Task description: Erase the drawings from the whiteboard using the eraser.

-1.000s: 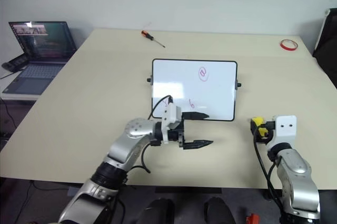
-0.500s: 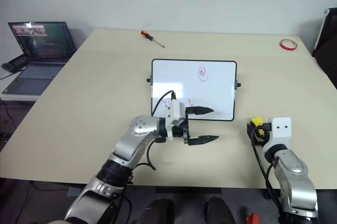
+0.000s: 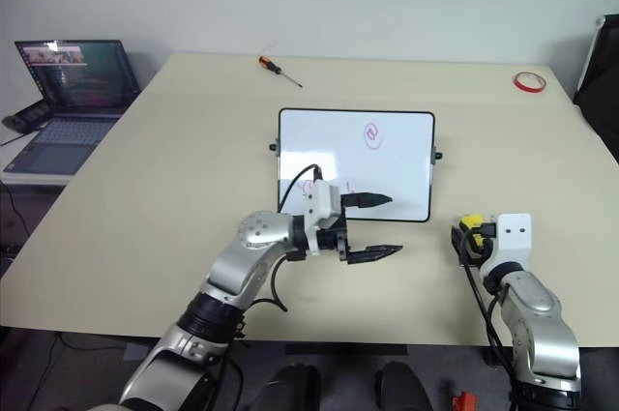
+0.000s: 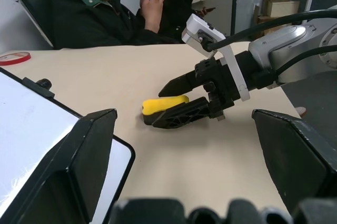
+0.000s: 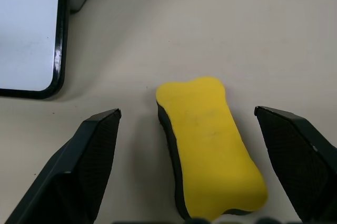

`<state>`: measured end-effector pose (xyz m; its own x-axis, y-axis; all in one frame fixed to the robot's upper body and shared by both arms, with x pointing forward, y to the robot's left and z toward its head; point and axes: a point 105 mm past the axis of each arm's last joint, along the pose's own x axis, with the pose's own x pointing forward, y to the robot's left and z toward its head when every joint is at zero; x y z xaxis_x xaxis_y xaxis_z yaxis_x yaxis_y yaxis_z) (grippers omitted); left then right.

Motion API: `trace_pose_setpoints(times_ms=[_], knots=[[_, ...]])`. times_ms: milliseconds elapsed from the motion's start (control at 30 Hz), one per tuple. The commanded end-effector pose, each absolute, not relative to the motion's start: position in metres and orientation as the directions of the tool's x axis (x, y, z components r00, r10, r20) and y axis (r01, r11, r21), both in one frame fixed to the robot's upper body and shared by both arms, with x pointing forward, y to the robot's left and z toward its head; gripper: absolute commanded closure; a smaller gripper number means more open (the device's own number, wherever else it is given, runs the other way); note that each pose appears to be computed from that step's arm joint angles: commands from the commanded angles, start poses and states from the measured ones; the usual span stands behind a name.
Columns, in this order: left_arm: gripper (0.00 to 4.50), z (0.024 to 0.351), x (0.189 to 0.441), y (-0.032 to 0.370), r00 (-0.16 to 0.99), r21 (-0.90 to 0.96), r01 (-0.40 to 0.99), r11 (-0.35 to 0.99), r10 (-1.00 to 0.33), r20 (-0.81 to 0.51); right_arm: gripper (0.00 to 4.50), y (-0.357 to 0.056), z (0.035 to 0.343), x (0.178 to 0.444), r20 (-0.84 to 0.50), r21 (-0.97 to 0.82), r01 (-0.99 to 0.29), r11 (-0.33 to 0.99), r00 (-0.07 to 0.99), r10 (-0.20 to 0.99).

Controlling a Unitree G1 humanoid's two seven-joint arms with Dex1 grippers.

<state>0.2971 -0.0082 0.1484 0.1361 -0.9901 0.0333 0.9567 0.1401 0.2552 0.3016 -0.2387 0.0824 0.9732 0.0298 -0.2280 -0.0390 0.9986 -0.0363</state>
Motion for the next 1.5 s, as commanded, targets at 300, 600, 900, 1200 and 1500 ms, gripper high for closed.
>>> trace_pose_setpoints(times_ms=[300, 600, 900, 1200, 1500], knots=[[0.00, 0.171, 0.295, -0.012, 0.132, 0.284, 0.946, 0.155, -0.986, 0.098, 0.04, -0.240, 0.093, 0.307, -0.196, 0.016, -0.013, 1.000, 0.980, 0.016], [0.00, 0.170, 0.296, -0.011, 0.138, 0.290, 0.944, 0.156, -0.987, 0.084, 1.99, -0.241, 0.091, 0.311, -0.194, 0.041, 0.002, 0.999, 0.981, 0.006], [0.00, 0.172, 0.299, -0.009, 0.141, 0.294, 0.942, 0.160, -0.986, 0.083, 3.30, -0.244, 0.094, 0.316, -0.180, 0.041, 0.019, 0.999, 0.984, -0.012], [0.00, 0.176, 0.304, -0.008, 0.184, 0.331, 0.921, 0.204, -0.979, 0.089, 3.30, -0.241, 0.107, 0.319, -0.100, -0.049, 0.028, 0.998, 0.994, -0.033], [0.00, 0.181, 0.360, 0.035, 0.637, 0.426, 0.622, 0.657, -0.741, 0.212, 3.30, -0.228, 0.138, 0.345, 0.058, -0.085, 0.065, 0.994, 0.997, -0.060]])
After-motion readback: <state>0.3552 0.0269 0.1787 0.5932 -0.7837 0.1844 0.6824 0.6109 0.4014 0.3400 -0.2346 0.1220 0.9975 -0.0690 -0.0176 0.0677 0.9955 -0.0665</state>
